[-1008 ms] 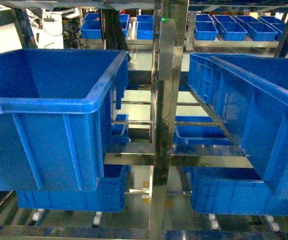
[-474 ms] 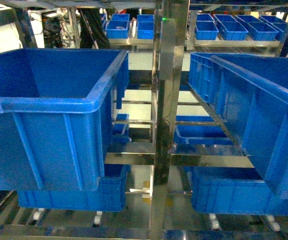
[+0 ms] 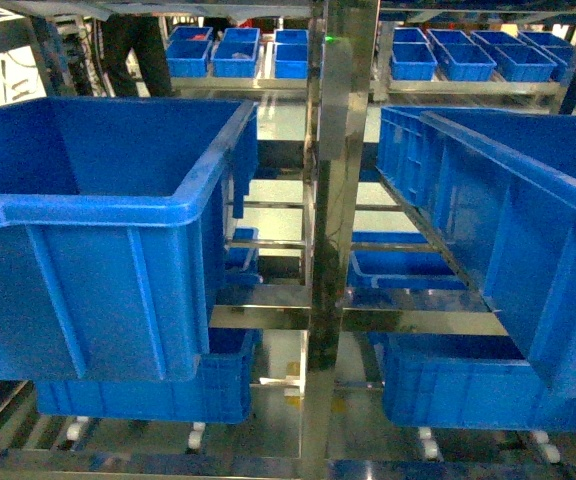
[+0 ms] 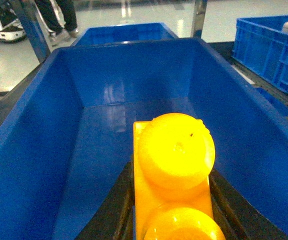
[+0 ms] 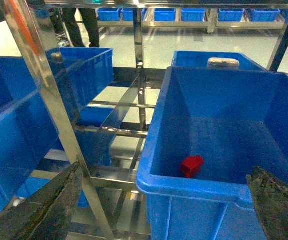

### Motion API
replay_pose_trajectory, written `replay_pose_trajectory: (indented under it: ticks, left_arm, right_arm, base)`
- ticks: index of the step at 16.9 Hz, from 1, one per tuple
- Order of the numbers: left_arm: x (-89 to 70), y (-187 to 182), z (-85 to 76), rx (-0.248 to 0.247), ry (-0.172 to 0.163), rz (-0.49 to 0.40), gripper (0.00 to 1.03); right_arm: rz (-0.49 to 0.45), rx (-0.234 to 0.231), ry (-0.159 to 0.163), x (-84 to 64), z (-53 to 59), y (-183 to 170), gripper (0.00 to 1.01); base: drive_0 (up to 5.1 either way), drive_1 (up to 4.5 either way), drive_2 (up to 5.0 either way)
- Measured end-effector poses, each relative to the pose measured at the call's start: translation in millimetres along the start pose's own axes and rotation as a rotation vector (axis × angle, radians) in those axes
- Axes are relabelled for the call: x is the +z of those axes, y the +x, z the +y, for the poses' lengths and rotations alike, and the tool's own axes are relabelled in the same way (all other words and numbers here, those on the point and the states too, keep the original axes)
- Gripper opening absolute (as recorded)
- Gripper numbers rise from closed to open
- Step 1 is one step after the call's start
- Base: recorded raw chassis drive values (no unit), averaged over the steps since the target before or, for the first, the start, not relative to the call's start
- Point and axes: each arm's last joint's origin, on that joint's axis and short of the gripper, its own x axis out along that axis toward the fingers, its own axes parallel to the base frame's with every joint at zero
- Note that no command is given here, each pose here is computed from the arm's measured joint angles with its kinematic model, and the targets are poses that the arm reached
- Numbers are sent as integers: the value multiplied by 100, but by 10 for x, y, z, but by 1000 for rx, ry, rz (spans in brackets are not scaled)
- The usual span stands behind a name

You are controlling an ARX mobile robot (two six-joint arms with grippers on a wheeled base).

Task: Sort and place red and yellow blocks in left bins

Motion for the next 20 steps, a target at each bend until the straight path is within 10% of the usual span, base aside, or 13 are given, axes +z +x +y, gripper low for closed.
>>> replay_pose_trajectory:
  ticks: [7,13,16,20]
  left_arm:
    - [-127,1051,197,-13,153,171,29]
    - [-387,1863,704,-16,127,382,29]
    - [-98,1769,860,-38,124,219,59]
    - [210,1197,673,-82,125,114,97]
  right_arm:
    - [0,0,0,0,1,0,98]
    - [0,0,0,0,1,0,98]
    - [0,2,0,0,1,-1,98]
    - [-1,1,0,1,1,-1,98]
  base:
    - [0,0,0]
    - [0,0,0]
    - [0,0,0]
    - [0,0,0]
